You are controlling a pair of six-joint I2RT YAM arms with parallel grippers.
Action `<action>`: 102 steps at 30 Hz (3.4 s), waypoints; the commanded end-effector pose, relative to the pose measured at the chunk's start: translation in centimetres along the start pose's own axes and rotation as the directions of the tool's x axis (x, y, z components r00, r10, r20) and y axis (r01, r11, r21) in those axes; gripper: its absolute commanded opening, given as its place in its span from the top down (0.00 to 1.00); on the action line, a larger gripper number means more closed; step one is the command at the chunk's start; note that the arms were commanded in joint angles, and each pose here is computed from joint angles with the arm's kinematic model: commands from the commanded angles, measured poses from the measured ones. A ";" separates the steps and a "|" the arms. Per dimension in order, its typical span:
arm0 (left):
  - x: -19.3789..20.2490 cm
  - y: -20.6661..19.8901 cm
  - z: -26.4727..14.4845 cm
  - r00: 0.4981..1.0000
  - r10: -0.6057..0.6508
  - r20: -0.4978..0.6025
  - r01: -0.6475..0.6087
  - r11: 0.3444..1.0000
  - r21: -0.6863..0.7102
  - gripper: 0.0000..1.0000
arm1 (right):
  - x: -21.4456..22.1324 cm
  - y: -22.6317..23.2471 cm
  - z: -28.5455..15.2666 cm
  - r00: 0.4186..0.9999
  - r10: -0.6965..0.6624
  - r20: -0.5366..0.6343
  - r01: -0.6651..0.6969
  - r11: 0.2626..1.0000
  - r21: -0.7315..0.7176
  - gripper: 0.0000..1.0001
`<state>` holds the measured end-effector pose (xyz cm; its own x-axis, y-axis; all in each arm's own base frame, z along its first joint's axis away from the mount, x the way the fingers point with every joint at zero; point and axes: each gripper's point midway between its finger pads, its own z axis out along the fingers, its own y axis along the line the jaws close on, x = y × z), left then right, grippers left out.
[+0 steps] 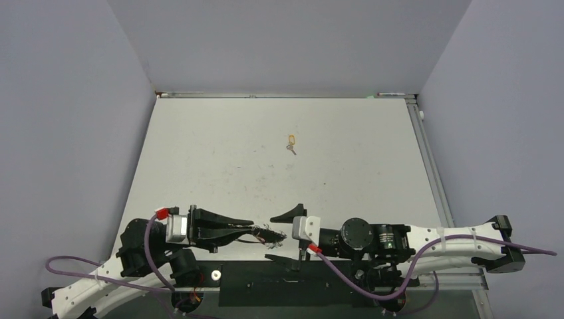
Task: Put the keys on the keyring
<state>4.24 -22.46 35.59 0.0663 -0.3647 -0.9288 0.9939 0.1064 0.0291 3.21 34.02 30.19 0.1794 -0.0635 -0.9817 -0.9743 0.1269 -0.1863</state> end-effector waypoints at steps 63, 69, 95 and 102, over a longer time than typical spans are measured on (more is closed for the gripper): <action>1.5 4.9 1.0 0.978 -0.204 0.047 0.209 0.935 -0.285 0.40 | 0.2 -8.6 1.3 0.931 -0.344 -0.124 0.337 0.675 0.656 0.95; 1.5 5.2 1.5 0.984 -0.173 0.029 0.175 0.943 -0.285 0.62 | 0.3 -8.2 1.8 0.930 -0.345 -0.125 0.341 0.687 0.642 0.95; -0.7 4.2 1.4 0.981 -0.182 0.060 0.191 0.952 -0.241 0.96 | 1.8 -8.7 2.6 0.934 -0.298 -0.198 0.354 0.679 0.643 0.95; -1.1 4.0 1.4 0.979 -0.189 0.072 0.201 0.952 -0.233 0.93 | 1.4 -8.5 2.8 0.946 -0.278 -0.170 0.322 0.718 0.618 0.95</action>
<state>9.51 -23.53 33.67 -0.1395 -0.3647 -0.9206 0.9142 0.3098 -0.2613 12.68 34.76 28.67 0.4150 -0.3225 -0.8507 -0.5086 0.6931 -0.5109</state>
